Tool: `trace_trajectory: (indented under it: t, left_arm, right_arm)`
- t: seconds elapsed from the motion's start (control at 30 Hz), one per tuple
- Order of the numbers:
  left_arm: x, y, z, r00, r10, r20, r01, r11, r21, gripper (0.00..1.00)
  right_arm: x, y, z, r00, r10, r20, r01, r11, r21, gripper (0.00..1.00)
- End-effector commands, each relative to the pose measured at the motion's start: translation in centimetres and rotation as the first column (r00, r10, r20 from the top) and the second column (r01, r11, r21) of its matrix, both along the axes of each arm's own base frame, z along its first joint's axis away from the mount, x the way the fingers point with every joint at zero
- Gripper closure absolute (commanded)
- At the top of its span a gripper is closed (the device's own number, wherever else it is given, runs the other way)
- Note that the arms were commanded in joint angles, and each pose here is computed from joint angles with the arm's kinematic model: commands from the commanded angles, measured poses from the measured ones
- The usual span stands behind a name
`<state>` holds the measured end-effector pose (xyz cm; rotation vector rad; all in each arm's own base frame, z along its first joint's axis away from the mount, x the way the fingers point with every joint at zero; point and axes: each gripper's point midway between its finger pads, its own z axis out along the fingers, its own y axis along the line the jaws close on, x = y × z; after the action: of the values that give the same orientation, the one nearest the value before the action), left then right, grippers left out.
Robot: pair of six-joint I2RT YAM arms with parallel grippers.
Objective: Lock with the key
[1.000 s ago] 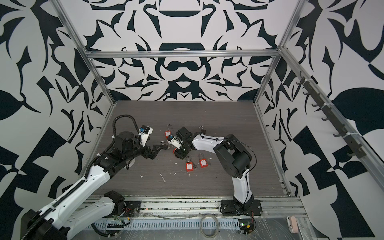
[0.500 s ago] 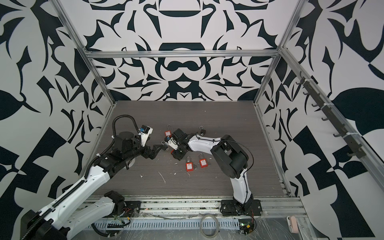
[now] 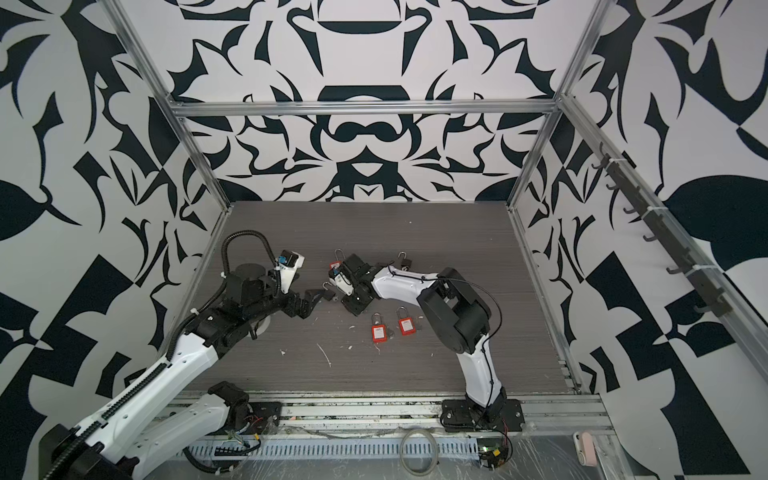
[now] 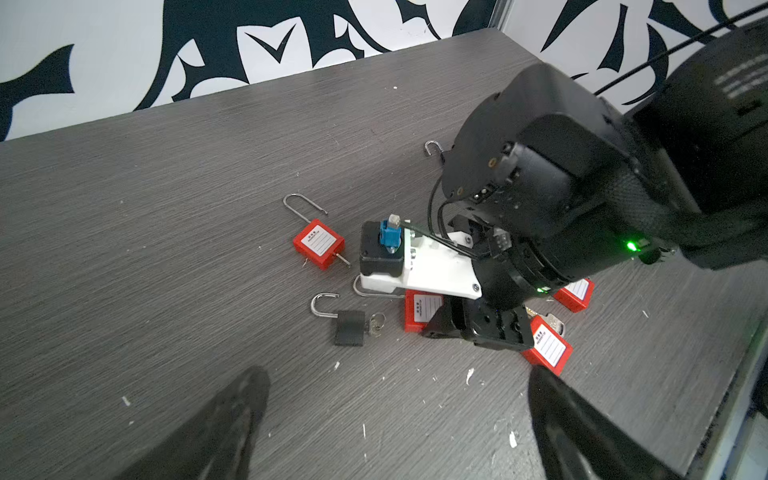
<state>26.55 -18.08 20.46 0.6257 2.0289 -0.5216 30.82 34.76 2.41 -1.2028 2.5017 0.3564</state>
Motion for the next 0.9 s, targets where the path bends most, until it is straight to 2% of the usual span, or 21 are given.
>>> trace_trajectory:
  t: [0.0, 0.1, 0.23, 0.3, 0.4, 0.5, 0.57, 0.63, 0.73, 0.87]
  left_arm:
    - [-0.2, 0.3, 0.2, 1.0, 0.002, 0.008, -0.002, 1.0, 0.0, 0.01]
    - [-0.6, 0.1, 0.3, 1.0, -0.026, 0.016, 0.026, 1.0, 0.004, 0.0]
    - [-0.9, -0.1, 0.9, 0.996, -0.062, 0.062, 0.061, 0.998, 0.02, 0.02]
    - [-1.5, -0.8, 1.3, 0.979, -0.149, 0.137, 0.145, 0.989, 0.036, 0.09]
    - [-3.2, -2.5, 1.6, 0.914, -0.324, 0.244, 0.316, 0.946, 0.072, 0.2]
    - [-4.0, -3.6, 2.1, 0.861, -0.427, 0.277, 0.416, 0.904, 0.101, 0.22]
    - [-5.2, -4.5, 2.2, 0.799, -0.53, 0.286, 0.516, 0.847, 0.127, 0.26]
    - [-6.6, -5.5, 2.7, 0.721, -0.622, 0.306, 0.617, 0.777, 0.126, 0.31]
    - [-7.8, -6.4, 3.1, 0.64, -0.691, 0.335, 0.696, 0.706, 0.126, 0.37]
    - [-7.7, -7.1, 2.7, 0.612, -0.722, 0.324, 0.725, 0.675, 0.135, 0.46]
  right_arm:
    - [-0.6, -0.4, 1.4, 1.0, 0.01, -0.005, -0.01, 1.0, -0.017, 0.7]
    - [-1.0, 0.1, 4.4, 0.997, 0.068, 0.029, -0.07, 0.997, 0.041, 0.8]
    - [-2.2, -0.4, 9.0, 0.975, 0.179, 0.133, -0.191, 0.978, 0.084, 0.8]
    - [-3.3, -1.3, 10.8, 0.96, 0.232, 0.159, -0.251, 0.962, 0.108, 0.79]
    - [-5.4, -2.8, 13.2, 0.944, 0.282, 0.171, -0.309, 0.938, 0.159, 0.79]
    - [-8.3, -4.3, 15.0, 0.904, 0.376, 0.204, -0.414, 0.891, 0.189, 0.77]
    - [-9.8, -5.1, 15.9, 0.877, 0.419, 0.235, -0.465, 0.863, 0.196, 0.77]
    - [-10.6, -5.9, 16.3, 0.864, 0.428, 0.264, -0.481, 0.855, 0.191, 0.77]
    - [-11.3, -6.8, 16.4, 0.859, 0.433, 0.272, -0.487, 0.856, 0.176, 0.77]
    - [-11.7, -7.0, 16.7, 0.854, 0.438, 0.282, -0.496, 0.849, 0.184, 0.78]
